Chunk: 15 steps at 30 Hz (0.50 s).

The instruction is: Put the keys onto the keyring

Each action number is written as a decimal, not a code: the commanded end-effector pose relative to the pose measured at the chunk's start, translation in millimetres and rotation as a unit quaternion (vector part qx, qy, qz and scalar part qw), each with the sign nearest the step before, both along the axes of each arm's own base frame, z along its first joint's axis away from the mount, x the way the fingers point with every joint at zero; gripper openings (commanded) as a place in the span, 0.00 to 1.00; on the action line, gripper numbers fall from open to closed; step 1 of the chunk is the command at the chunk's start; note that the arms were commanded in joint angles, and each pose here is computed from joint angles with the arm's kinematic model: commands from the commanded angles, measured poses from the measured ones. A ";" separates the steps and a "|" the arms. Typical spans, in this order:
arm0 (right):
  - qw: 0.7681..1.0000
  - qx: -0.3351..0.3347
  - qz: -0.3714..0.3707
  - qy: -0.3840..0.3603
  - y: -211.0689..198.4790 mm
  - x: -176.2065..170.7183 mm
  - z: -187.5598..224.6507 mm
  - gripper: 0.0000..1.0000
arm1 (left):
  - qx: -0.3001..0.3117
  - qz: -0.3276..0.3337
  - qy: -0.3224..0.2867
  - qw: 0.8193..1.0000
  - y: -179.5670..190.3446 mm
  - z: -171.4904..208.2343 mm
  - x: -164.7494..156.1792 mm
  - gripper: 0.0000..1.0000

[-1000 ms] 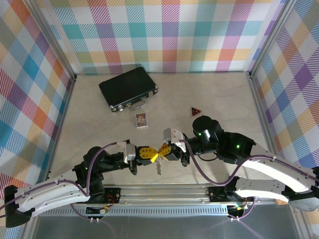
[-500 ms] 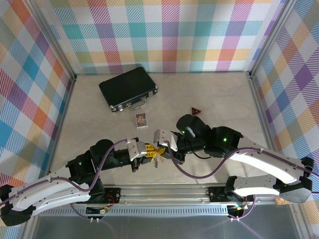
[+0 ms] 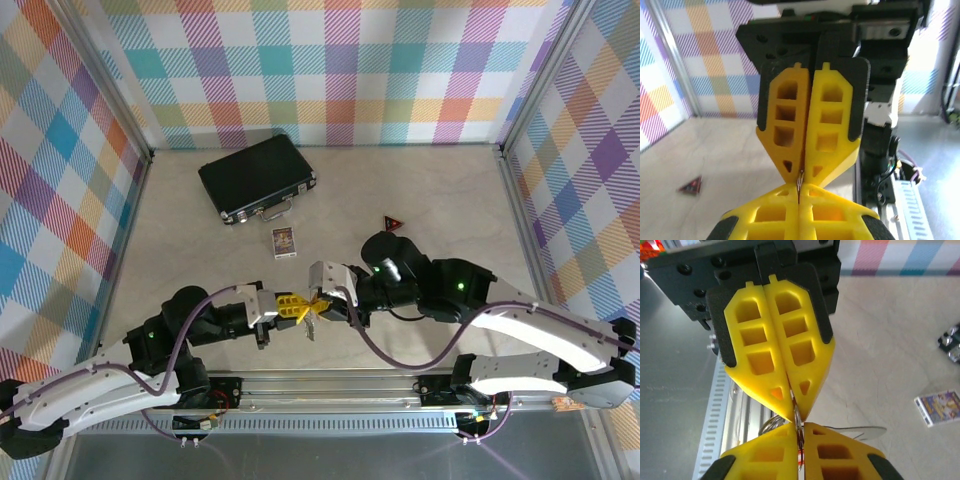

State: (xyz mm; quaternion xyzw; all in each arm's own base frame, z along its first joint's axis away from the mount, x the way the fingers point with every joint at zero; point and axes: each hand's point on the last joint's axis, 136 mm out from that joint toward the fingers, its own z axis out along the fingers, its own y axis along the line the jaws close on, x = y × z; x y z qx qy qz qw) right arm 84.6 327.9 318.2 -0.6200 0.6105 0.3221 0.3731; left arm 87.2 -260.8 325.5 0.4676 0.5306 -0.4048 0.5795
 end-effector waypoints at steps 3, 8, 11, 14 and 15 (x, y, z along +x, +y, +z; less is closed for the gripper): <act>0.999 0.051 0.007 0.008 -3.4 -8.7 17.1 0.10 | -0.107 -0.052 -0.027 0.993 3.3 40.9 -20.2 0.00; 0.998 0.067 0.008 0.008 -6.3 -11.2 24.6 0.11 | -0.138 -0.072 -0.029 0.987 1.5 44.4 -25.6 0.00; 0.997 0.070 0.010 0.009 -7.7 -12.4 25.5 0.10 | -0.148 -0.076 -0.025 0.986 -0.4 44.3 -25.4 0.00; 0.997 0.074 0.013 0.012 -7.2 -13.8 25.1 0.10 | -0.140 -0.074 -0.021 0.987 -3.9 39.9 -23.0 0.00; 0.997 0.076 0.016 0.014 -6.6 -14.6 24.8 0.10 | -0.140 -0.073 -0.021 0.987 -4.1 39.4 -22.8 0.00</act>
